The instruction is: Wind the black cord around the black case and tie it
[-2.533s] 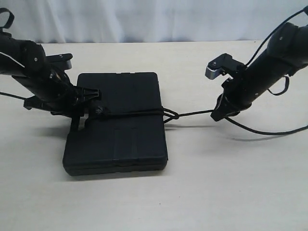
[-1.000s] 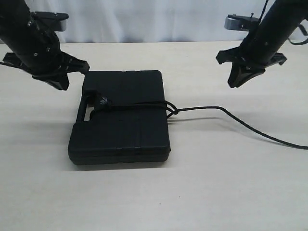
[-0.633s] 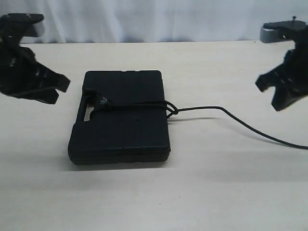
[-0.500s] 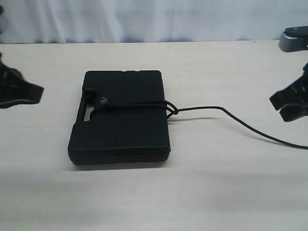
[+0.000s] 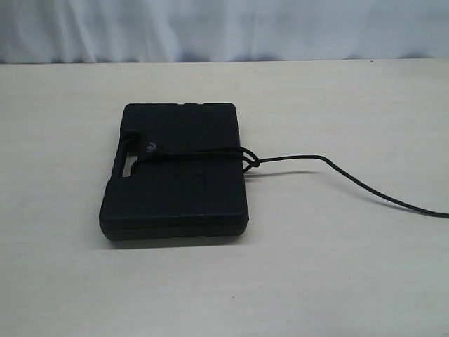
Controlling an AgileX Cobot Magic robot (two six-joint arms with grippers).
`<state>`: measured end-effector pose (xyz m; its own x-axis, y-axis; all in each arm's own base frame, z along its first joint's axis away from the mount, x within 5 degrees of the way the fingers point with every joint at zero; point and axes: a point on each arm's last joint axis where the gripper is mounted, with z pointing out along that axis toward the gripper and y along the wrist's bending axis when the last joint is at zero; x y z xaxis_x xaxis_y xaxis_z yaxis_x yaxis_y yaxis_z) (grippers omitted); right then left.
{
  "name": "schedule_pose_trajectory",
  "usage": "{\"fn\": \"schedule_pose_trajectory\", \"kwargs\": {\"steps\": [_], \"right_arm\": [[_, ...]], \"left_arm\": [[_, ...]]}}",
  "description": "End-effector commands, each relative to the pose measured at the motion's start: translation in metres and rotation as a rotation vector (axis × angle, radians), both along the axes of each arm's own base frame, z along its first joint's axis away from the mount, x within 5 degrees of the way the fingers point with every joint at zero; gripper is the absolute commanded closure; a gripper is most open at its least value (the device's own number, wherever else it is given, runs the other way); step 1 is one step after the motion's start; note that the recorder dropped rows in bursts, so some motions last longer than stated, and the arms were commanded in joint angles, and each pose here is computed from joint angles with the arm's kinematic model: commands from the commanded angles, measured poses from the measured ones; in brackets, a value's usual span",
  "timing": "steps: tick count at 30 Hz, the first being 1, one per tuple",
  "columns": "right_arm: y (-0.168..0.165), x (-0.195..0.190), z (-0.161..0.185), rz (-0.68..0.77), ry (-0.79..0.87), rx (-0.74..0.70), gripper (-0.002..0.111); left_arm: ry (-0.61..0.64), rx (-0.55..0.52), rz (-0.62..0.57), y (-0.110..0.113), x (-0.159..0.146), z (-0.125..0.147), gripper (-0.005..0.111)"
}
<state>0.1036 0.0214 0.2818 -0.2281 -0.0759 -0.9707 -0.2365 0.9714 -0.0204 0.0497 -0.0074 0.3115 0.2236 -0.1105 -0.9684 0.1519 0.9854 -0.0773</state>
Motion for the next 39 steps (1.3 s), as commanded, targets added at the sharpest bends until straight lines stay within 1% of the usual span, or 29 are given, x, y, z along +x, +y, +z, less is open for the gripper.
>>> {"fn": "schedule_pose_trajectory", "kwargs": {"steps": [1, 3, 8, 19, 21, 23, 25, 27, 28, 29, 32, 34, 36, 38, 39], "right_arm": [[-0.002, -0.005, -0.001, -0.029, -0.049, 0.044, 0.104], [-0.002, -0.006, 0.001, -0.032, -0.061, 0.044, 0.104], [-0.002, -0.007, 0.001, -0.032, -0.064, 0.045, 0.104], [0.009, -0.010, 0.001, 0.090, -0.063, 0.051, 0.104], [0.009, -0.010, 0.000, 0.094, -0.064, 0.024, 0.104], [0.006, -0.012, -0.004, 0.093, -0.089, -0.115, 0.104], [0.000, -0.016, -0.011, 0.094, -0.130, -0.358, 0.104], [-0.005, -0.022, -0.020, 0.093, -0.167, -0.562, 0.104], [-0.007, -0.026, -0.027, 0.091, -0.182, -0.616, 0.104], [-0.008, -0.030, -0.034, 0.088, -0.193, -0.632, 0.104], [-0.009, -0.041, -0.058, 0.082, -0.208, -0.592, 0.104], [-0.010, -0.046, -0.075, 0.074, -0.211, -0.563, 0.104], [-0.011, -0.049, -0.087, 0.052, -0.214, -0.564, 0.104], [-0.013, -0.049, -0.090, 0.018, -0.200, -0.568, 0.104], [-0.014, -0.049, -0.090, 0.001, -0.196, -0.570, 0.104]], "left_arm": [[0.025, -0.004, -0.010, -0.001, 0.000, -0.009, 0.107], [0.045, 0.001, -0.020, -0.002, 0.000, -0.010, 0.107], [0.038, 0.000, -0.017, -0.001, 0.000, -0.010, 0.107], [0.042, 0.003, -0.018, -0.002, 0.000, -0.010, 0.107], [0.040, 0.023, -0.012, -0.001, 0.000, -0.010, 0.107], [0.035, 0.092, 0.006, -0.001, 0.000, -0.011, 0.107], [0.026, 0.178, 0.033, -0.001, 0.000, -0.011, 0.107], [0.022, 0.214, 0.044, 0.000, 0.000, -0.011, 0.107], [0.021, 0.226, 0.052, 0.000, 0.000, -0.011, 0.107], [0.022, 0.231, 0.061, 0.000, 0.001, -0.011, 0.107], [0.058, 0.235, 0.090, 0.002, 0.005, -0.024, 0.107], [0.118, 0.270, 0.112, 0.003, 0.010, -0.045, 0.107], [0.195, 0.310, 0.124, 0.004, 0.013, -0.071, 0.107], [0.237, 0.348, 0.142, 0.005, 0.012, -0.096, 0.107], [0.240, 0.348, 0.146, 0.006, 0.011, -0.106, 0.107]]}}
